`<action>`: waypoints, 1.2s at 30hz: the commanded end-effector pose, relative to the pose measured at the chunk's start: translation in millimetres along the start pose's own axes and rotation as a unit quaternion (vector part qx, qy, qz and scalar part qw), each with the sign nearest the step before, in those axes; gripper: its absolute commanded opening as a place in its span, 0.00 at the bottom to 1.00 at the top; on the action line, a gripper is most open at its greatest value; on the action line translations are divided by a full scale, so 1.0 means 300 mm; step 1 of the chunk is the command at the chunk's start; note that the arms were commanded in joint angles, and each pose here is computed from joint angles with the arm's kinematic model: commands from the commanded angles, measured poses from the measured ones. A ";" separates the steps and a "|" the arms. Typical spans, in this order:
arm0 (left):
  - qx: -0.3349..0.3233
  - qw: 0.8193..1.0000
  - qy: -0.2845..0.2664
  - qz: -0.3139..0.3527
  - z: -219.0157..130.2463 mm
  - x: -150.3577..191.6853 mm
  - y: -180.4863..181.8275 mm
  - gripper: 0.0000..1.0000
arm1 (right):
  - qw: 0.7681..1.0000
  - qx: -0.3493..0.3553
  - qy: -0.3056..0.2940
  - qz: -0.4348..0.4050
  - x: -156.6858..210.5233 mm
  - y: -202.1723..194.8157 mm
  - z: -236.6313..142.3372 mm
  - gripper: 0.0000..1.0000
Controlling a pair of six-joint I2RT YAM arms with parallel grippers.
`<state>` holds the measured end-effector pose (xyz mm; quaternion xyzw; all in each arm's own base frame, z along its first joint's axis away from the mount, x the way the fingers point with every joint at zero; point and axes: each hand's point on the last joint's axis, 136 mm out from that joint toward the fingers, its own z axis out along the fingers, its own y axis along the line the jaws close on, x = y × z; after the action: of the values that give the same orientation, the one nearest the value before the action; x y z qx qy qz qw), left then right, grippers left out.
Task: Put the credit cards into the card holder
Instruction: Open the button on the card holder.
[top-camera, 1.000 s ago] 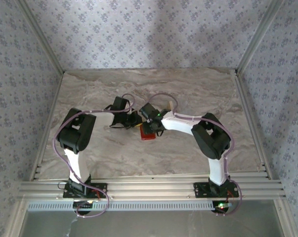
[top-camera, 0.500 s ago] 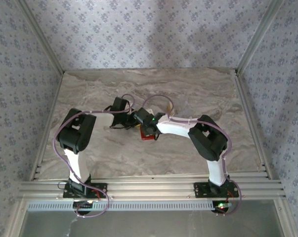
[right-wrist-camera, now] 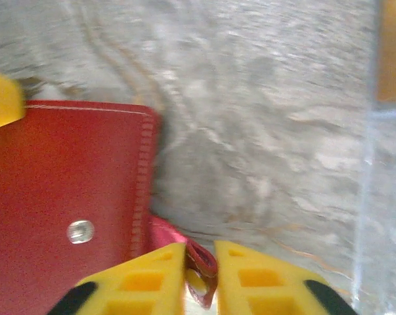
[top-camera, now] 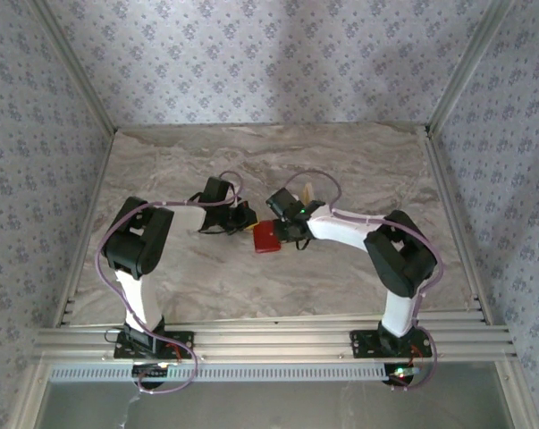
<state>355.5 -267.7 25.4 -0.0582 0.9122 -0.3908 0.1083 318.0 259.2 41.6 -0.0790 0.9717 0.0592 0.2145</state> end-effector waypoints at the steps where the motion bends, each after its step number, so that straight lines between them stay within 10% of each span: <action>1: -0.150 0.985 0.045 -0.075 0.009 0.149 0.296 0.02 | 0.998 0.057 -0.006 0.025 0.017 -0.079 -0.016 0.30; 9: -0.154 0.985 0.043 -0.066 0.009 0.153 0.281 0.02 | 0.983 0.164 -0.077 0.006 -0.049 -0.136 -0.137 0.47; 22: -0.156 0.984 0.046 -0.077 0.020 0.161 0.291 0.01 | 0.985 -0.160 -0.012 0.057 -0.129 0.225 -0.067 0.37; 36: -0.162 0.982 0.045 -0.091 0.022 0.171 0.308 0.01 | 0.987 -0.122 0.051 0.093 0.018 0.102 0.078 0.43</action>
<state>355.9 -267.2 25.0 -0.0746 0.9142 -0.3830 0.1090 322.5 286.1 28.4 -0.0226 0.9704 0.1720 0.1682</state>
